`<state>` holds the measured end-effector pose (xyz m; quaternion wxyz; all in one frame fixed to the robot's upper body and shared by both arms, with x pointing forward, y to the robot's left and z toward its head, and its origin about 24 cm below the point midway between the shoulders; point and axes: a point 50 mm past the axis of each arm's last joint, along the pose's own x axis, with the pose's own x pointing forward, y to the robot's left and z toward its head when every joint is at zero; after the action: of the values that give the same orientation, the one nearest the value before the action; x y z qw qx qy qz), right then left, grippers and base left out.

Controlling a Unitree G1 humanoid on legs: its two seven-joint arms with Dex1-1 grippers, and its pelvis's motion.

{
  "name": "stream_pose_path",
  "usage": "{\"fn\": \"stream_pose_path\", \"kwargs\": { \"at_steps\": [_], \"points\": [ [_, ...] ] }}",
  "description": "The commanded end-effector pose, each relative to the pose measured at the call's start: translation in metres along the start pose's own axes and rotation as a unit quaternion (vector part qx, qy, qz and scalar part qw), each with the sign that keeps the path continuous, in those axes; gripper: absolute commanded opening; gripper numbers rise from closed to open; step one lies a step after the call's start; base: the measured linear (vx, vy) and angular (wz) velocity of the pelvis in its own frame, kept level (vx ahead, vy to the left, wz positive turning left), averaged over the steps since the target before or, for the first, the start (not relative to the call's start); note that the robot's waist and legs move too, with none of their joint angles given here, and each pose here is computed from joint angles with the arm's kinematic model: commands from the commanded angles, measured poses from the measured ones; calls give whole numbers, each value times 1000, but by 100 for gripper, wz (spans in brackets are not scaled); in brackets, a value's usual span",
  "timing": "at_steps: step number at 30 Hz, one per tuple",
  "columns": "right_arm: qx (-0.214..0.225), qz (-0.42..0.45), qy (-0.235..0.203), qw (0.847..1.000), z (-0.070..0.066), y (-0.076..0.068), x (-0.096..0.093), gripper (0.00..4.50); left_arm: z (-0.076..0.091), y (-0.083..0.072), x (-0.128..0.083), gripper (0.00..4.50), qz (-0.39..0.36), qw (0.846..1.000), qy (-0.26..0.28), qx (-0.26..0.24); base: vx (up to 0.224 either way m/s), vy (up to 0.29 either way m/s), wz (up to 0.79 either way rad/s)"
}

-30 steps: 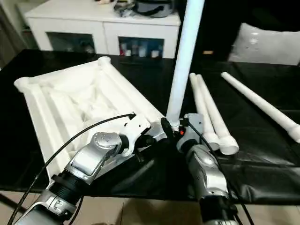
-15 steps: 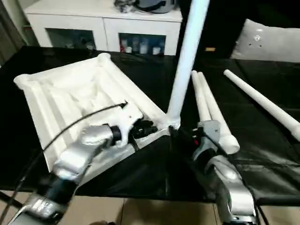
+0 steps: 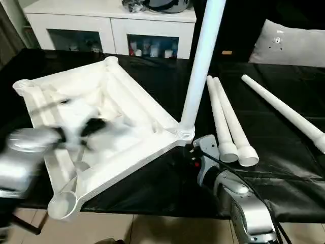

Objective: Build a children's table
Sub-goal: Rotate table base

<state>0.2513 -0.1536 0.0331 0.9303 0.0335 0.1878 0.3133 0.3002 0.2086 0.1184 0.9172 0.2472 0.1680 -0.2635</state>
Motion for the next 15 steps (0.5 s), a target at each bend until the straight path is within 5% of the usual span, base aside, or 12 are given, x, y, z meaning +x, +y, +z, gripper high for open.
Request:
{"fn": "stream_pose_path", "kwargs": {
  "at_steps": [1,5,15],
  "points": [
    [-8,4,20,1000,-2,-2,2,450,-7,15,-11,10,39,998,36,21,0,0,0],
    [-11,3,30,999,-2,-3,7,450,-24,34,-24,5,83,988,114,64,0,0,0],
    [-24,-3,36,999,-1,-4,13,450,-47,17,-18,5,41,979,187,72,0,0,0]
  ]
}}
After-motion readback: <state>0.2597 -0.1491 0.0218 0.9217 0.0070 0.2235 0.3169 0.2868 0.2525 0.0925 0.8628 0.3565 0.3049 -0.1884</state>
